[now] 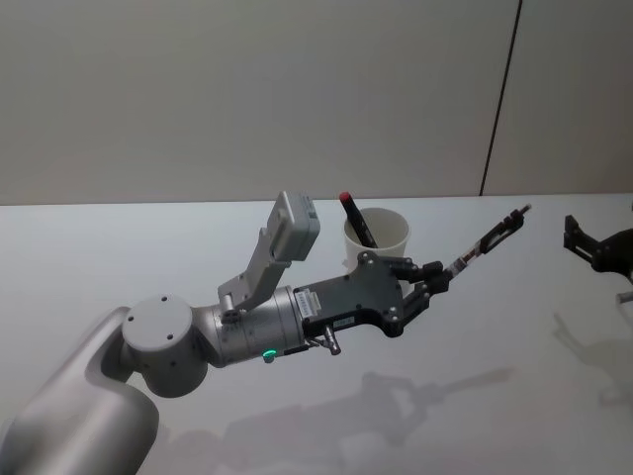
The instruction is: Place the pen into the pen holder.
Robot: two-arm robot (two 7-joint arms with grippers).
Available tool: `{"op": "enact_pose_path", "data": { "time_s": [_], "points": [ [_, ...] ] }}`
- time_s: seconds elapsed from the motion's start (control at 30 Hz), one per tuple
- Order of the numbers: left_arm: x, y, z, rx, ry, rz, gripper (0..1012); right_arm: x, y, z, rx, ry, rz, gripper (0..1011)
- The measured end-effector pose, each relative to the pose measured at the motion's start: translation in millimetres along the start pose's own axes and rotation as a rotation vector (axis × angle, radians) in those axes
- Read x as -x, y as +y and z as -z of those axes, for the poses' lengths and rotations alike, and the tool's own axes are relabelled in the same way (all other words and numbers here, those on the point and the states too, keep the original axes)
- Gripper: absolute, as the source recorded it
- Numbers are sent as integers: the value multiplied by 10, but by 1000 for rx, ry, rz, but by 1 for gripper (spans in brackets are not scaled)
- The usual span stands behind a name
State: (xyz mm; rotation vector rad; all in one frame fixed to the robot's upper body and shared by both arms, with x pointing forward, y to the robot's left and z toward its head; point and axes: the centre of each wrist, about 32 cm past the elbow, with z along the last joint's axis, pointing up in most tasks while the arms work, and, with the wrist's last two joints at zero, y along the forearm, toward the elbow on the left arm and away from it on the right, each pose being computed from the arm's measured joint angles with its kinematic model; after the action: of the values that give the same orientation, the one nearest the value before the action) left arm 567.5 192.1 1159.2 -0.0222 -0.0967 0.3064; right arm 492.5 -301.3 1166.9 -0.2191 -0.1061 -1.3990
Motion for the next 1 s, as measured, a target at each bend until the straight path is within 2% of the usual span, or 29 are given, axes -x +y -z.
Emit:
{"op": "enact_pose_path", "data": {
  "time_s": [0.17, 0.4, 0.8, 1.0],
  "points": [
    [0, -2, 2, -1, 1, 2, 124, -28, -23, 1, -11, 13, -16, 1001],
    [0, -6, 2, -1, 2, 4, 124, -90, -77, 1, -32, 61, -61, 1001],
    [-2, -8, 2, -2, 2, 5, 124, -259, -228, -2, -32, 209, -176, 1001],
    [-2, -8, 2, -1, 2, 6, 124, -332, -292, 8, -20, 263, -235, 1001]
  ]
}}
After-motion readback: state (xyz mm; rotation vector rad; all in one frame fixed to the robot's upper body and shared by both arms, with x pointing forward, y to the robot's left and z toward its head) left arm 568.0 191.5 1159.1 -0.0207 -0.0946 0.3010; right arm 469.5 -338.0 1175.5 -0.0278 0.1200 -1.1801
